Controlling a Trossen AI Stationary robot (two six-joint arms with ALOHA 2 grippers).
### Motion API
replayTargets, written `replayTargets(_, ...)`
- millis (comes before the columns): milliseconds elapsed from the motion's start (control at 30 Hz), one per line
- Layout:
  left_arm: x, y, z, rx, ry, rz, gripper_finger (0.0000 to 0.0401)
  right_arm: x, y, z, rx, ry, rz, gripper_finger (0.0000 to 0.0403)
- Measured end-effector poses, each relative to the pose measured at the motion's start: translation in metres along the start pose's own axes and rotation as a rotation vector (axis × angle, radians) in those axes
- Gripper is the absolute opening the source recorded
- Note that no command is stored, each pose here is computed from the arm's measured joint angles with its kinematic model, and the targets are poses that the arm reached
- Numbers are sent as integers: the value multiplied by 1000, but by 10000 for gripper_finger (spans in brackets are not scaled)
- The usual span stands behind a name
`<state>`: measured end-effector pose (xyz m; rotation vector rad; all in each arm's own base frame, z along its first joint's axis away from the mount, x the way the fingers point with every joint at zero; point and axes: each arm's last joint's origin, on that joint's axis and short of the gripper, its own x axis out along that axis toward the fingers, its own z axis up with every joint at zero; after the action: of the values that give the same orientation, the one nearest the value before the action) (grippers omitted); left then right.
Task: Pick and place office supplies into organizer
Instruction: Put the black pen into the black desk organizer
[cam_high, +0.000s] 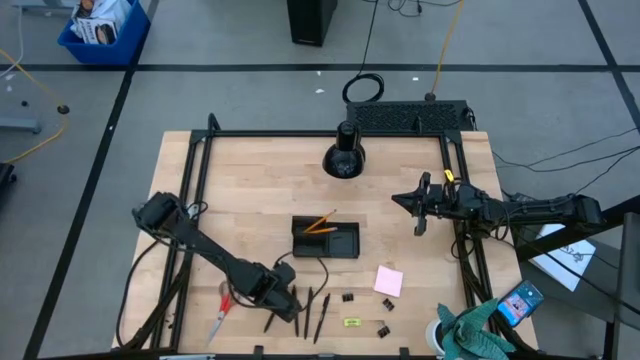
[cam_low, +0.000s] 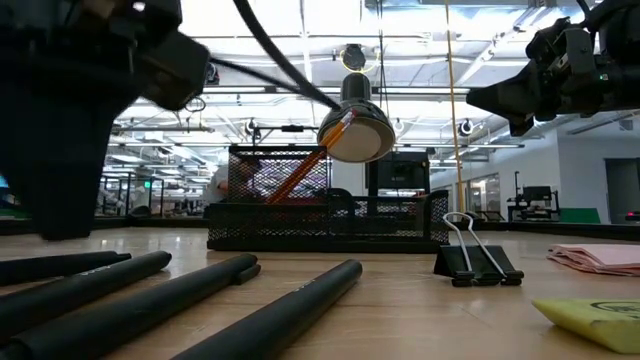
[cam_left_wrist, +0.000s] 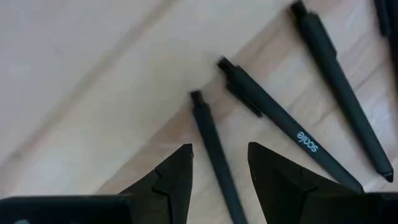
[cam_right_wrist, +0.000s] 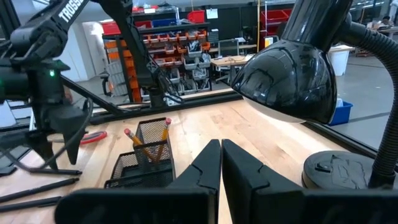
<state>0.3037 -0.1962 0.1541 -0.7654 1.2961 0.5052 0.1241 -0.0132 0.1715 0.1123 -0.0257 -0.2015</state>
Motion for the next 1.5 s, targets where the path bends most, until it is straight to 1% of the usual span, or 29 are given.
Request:
replayTargets(167,17,-5,-1,0,30,-10,159,0,0,-1,-1,5,-1,9)
replayTargets(333,34,-4,-4,4,60,22,159,0,0,0,0,3,0,9)
replayTargets(433,38,-3,-8,23,64,44,159,0,0,-1,-1,6,-1,9)
replayTargets(567,37,1,-14,26,67,105,158,0,0,-1,-1,8,-1,9)
replayTargets(700,36,5,-20,50,99,146,156,0,0,-1,-1,8,-1,9)
replayTargets(833,35,7,-20,55,124,164,132,0,0,-1,-1,9,-1,9)
replayTargets(1033,35,9,-21,108,125,182,74,0,0,-1,-2,9,-1,9)
replayTargets(1233,35,8,-21,157,88,179,17,0,0,-2,-3,18,-2,9)
replayTargets(1300,35,8,-20,175,81,177,11,0,0,-2,-3,18,-2,9)
replayTargets(1500,33,7,-20,238,0,185,23,0,0,-2,-3,23,-3,9)
